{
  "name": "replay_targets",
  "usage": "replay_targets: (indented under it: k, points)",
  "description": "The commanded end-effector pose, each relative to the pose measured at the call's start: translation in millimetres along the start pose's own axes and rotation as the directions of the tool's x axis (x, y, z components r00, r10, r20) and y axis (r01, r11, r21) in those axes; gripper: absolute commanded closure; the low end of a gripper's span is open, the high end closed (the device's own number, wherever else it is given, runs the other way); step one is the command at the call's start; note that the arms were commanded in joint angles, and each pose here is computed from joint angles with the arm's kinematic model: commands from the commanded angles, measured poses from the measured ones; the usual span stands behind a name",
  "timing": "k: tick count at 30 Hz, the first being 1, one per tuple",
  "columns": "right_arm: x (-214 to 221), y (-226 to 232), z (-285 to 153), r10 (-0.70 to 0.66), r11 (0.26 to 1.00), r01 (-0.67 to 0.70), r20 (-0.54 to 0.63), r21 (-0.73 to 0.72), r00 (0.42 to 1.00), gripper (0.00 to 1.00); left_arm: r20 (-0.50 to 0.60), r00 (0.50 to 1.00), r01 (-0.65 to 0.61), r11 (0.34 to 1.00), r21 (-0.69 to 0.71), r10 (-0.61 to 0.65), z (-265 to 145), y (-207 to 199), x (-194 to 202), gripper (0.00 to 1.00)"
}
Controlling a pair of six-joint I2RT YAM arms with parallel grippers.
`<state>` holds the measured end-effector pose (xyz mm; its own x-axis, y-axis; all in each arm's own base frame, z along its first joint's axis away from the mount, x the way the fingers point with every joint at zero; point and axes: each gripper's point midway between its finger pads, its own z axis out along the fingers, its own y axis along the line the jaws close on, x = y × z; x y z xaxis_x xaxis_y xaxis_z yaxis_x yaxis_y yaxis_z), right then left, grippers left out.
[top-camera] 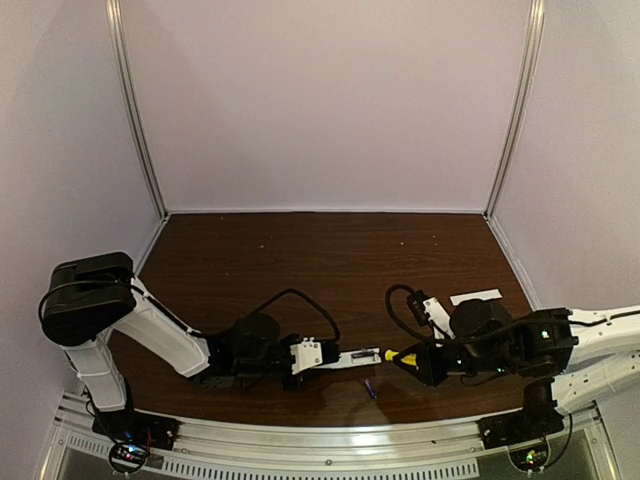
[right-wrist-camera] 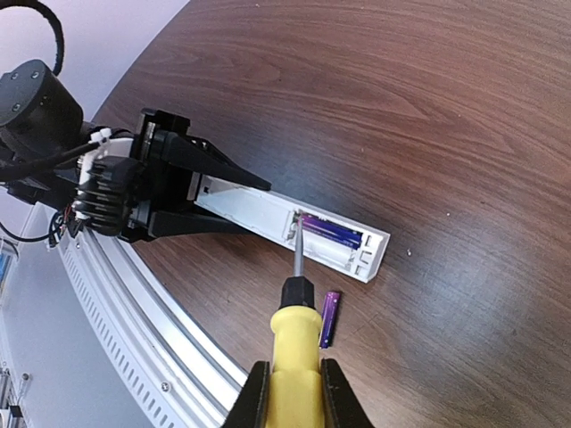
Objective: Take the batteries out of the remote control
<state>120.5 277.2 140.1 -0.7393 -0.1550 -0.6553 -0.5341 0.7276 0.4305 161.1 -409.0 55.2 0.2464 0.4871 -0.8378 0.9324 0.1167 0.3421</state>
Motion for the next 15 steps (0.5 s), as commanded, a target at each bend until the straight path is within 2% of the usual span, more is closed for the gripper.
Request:
replay_targets:
  k: [1, 6, 13, 15]
  points:
    - [-7, 4, -12, -0.102, 0.994, 0.104, -0.052, 0.039, 0.993, 1.0, 0.037, 0.999, 0.006, 1.0, 0.025, -0.007, 5, 0, -10, 1.0]
    - [-4, 3, -22, -0.236, 0.963, 0.255, -0.185, 0.083, 0.954, 1.0, 0.035, 0.999, 0.011, 0.995, 0.097, -0.015, 5, -13, -9, 1.0]
    - [-7, 19, -29, -0.414, 0.9, 0.436, -0.296, 0.012, 0.861, 1.0, 0.049, 0.999, 0.01, 0.979, 0.202, -0.02, 1, -33, -8, 1.0]
    - [3, 28, -28, -0.455, 0.883, 0.466, -0.343, -0.057, 0.822, 1.0, 0.053, 0.998, 0.006, 0.973, 0.23, -0.019, -1, -38, -7, 1.0]
